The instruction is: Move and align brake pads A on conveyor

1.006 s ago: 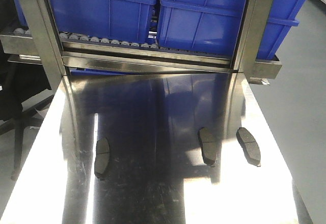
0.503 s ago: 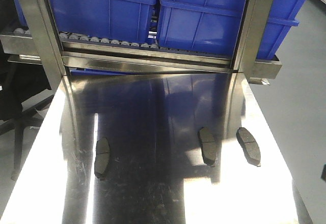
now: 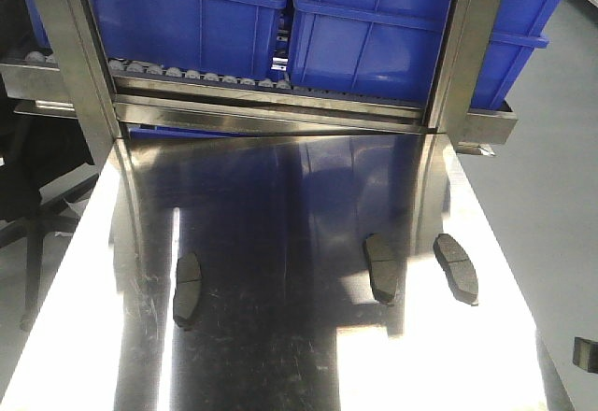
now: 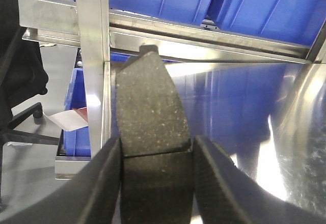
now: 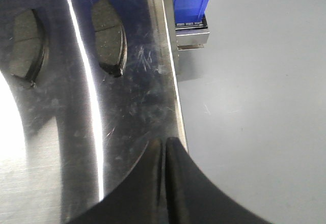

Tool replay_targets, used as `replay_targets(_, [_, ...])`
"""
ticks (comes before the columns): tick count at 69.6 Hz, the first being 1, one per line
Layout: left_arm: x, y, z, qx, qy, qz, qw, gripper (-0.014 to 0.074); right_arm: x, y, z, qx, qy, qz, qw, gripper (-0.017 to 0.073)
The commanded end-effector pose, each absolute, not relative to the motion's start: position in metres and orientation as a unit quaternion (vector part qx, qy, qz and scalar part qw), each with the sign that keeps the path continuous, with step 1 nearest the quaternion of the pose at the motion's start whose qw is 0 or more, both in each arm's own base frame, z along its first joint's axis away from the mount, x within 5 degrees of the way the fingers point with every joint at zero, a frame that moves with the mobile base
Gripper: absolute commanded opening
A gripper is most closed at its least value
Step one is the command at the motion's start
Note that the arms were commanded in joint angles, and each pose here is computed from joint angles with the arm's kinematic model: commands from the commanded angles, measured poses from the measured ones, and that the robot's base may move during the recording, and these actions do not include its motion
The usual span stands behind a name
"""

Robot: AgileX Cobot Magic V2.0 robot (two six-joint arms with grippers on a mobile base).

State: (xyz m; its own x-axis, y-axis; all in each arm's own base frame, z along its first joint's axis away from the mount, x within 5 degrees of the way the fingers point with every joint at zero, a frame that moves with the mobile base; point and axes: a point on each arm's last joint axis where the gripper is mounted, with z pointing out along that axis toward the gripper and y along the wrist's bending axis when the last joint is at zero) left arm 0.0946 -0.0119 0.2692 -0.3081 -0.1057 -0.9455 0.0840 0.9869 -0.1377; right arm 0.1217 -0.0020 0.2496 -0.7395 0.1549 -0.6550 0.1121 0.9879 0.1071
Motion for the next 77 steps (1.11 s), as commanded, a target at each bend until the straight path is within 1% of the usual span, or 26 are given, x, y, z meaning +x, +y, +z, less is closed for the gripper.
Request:
replay_targets(1, [0.098, -0.011, 0.288, -0.016, 0.765, -0.09, 0.638, -0.0006, 0.128, -0.002, 0.262, 0.066, 0.918, 0.03, 0.389, 0.0075])
replay_targets(19, [0.098, -0.011, 0.288, -0.016, 0.765, -0.09, 0.638, -0.0006, 0.128, -0.002, 0.263, 0.059, 0.918, 0.028, 0.391, 0.029])
replay_targets(26, [0.098, -0.011, 0.288, -0.016, 0.765, -0.09, 0.638, -0.0006, 0.129, -0.002, 0.264, 0.058, 0.916, 0.028, 0.397, 0.0357])
replay_targets(33, [0.098, -0.011, 0.288, -0.016, 0.765, -0.09, 0.638, -0.0006, 0.13, 0.0, 0.269, 0.05, 0.913, 0.039, 0.403, 0.0398])
replay_targets(45, [0.098, -0.011, 0.288, -0.016, 0.765, -0.09, 0.638, -0.0006, 0.138, 0.009, 0.289, -0.003, 0.902, 0.071, 0.427, 0.0406])
replay_targets(53, [0.098, -0.011, 0.288, -0.016, 0.765, -0.09, 0.638, -0.0006, 0.154, 0.014, 0.3, -0.022, 0.899, 0.096, 0.426, 0.0406])
replay_targets(69, [0.098, -0.011, 0.288, -0.016, 0.765, -0.09, 0.638, -0.0006, 0.199, 0.015, 0.316, -0.045, 0.906, 0.101, 0.408, 0.0406])
replay_targets(77, [0.098, -0.011, 0.288, -0.016, 0.765, -0.09, 0.638, -0.0006, 0.224, 0.029, 0.315, -0.087, 0.912, 0.094, 0.39, 0.0406])
